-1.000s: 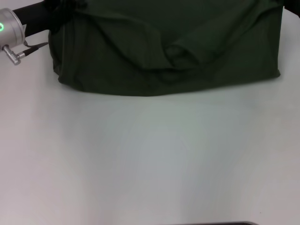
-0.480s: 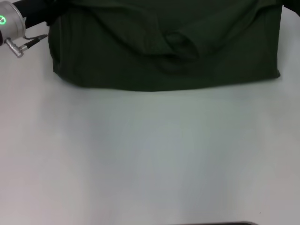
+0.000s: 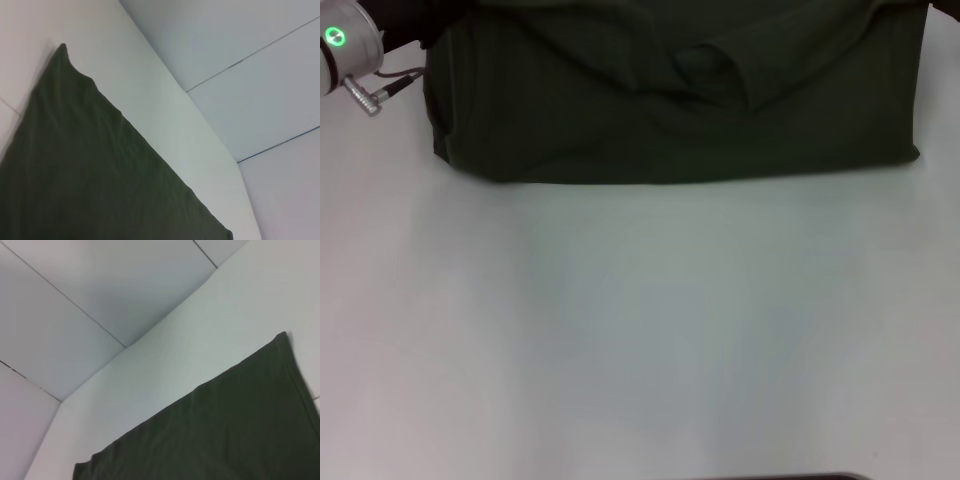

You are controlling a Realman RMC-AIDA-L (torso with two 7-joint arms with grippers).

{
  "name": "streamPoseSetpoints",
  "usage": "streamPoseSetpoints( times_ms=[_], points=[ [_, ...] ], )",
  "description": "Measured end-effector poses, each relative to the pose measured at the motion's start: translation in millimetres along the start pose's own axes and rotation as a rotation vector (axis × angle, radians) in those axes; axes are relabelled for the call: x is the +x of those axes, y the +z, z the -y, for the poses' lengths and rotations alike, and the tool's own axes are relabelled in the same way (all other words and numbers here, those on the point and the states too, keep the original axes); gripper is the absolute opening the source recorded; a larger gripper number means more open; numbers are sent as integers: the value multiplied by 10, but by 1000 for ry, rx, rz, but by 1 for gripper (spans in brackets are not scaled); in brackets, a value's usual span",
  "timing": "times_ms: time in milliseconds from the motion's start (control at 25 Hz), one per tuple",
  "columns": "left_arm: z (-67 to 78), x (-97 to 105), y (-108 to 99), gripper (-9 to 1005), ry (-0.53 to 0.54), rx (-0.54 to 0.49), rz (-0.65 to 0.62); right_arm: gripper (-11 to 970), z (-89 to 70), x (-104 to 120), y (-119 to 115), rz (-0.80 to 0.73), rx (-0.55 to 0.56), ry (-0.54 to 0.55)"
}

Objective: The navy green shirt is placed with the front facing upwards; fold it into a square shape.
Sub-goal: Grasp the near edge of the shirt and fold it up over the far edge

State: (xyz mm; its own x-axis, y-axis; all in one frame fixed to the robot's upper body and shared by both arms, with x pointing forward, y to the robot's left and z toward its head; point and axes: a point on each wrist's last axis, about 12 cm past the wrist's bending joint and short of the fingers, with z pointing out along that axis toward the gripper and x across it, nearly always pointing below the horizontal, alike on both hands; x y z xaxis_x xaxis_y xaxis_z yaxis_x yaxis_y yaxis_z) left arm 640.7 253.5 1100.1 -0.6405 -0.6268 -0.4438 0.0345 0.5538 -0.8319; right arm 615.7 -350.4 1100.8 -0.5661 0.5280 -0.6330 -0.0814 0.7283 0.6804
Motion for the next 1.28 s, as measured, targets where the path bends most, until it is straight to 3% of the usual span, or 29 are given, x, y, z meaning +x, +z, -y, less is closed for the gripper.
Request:
streamPoseSetpoints(
  times_ms=[760,1280],
  points=[
    [39,-111,64,61,46,-41,45,96,-64,-61,234,23,109,-132],
    [154,-54,240,134,166,-93,22,119,-128,-63,375,24,175,-203]
  ],
)
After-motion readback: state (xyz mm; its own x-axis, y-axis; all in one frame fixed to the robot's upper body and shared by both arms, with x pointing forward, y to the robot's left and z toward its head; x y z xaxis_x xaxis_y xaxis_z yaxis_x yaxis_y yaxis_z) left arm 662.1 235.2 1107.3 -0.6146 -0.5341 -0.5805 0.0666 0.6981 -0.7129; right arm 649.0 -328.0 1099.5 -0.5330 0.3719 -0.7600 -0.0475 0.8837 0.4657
